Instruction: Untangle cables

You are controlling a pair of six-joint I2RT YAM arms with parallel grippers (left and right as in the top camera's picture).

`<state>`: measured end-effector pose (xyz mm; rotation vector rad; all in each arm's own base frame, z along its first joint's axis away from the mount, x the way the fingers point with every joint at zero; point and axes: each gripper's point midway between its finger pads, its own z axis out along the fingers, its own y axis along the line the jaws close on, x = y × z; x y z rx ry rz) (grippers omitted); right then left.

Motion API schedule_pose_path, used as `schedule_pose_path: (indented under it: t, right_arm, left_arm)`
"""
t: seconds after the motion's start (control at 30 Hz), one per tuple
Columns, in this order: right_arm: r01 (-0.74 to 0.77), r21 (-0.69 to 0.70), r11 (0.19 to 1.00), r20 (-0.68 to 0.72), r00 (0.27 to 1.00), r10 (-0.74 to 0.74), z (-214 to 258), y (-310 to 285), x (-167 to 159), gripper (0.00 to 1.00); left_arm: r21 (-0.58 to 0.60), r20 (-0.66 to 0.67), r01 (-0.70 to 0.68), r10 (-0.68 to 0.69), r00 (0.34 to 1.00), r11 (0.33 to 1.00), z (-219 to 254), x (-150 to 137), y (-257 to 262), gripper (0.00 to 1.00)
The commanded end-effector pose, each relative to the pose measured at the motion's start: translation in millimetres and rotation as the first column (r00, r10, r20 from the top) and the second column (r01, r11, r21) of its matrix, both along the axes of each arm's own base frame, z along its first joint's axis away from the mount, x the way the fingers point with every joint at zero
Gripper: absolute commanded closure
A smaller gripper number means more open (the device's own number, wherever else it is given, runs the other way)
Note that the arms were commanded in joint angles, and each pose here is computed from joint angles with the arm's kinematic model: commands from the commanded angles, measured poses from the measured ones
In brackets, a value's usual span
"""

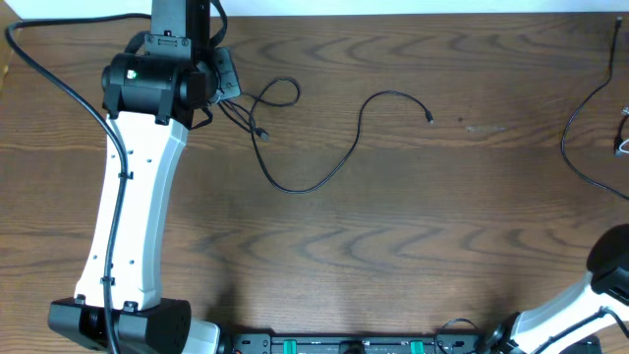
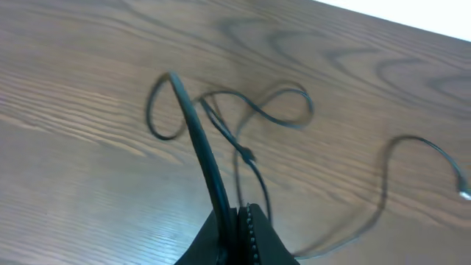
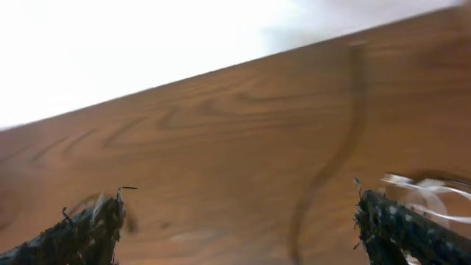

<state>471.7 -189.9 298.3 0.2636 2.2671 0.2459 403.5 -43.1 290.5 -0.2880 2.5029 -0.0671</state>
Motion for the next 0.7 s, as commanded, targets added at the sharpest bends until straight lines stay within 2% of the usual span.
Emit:
schedule_pose_path:
  t: [0.0,0.13,0.27,0.57,0.6,0.67]
  right_arm:
    - [-0.152,0.015,0.988,0.046,0.987,0.151,18.5,57.3,8.9,0.02]
    - [-0.255,0.027,0.967,0.029,0.967,0.254,15.5,110.1,17.2,0.02]
    - [-0.322,0.03,0.946,0.022,0.947,0.322,13.9,145.7,20.8,0.02]
    - [-0.372,0.016,0.928,-0.012,0.928,0.372,7.9,180.8,21.3,0.02]
    - [-0.371,0.019,0.928,-0.014,0.928,0.371,7.6,182.0,21.1,0.02]
    - [-0.367,0.023,0.93,-0.017,0.93,0.368,7.2,182.1,20.8,0.02]
  left_arm:
    - [-0.119,-0.056,0.085,-0.092,0.994,0.989,-13.3,-7.7,-24.7,0.92]
    - [-0.22,-0.132,0.15,-0.182,0.974,0.964,-35.2,-23.2,-53.3,0.92]
    - [-0.265,-0.228,0.153,-0.216,0.949,0.952,-69.4,-41.4,-75.7,0.92]
    - [-0.317,-0.33,0.22,-0.325,0.886,0.922,-125.9,-77.4,-129.9,0.91]
    - [-0.317,-0.333,0.236,-0.341,0.879,0.918,-128.8,-81.2,-135.7,0.87]
    - [-0.316,-0.333,0.264,-0.367,0.869,0.911,-130.1,-86.6,-145.0,0.68]
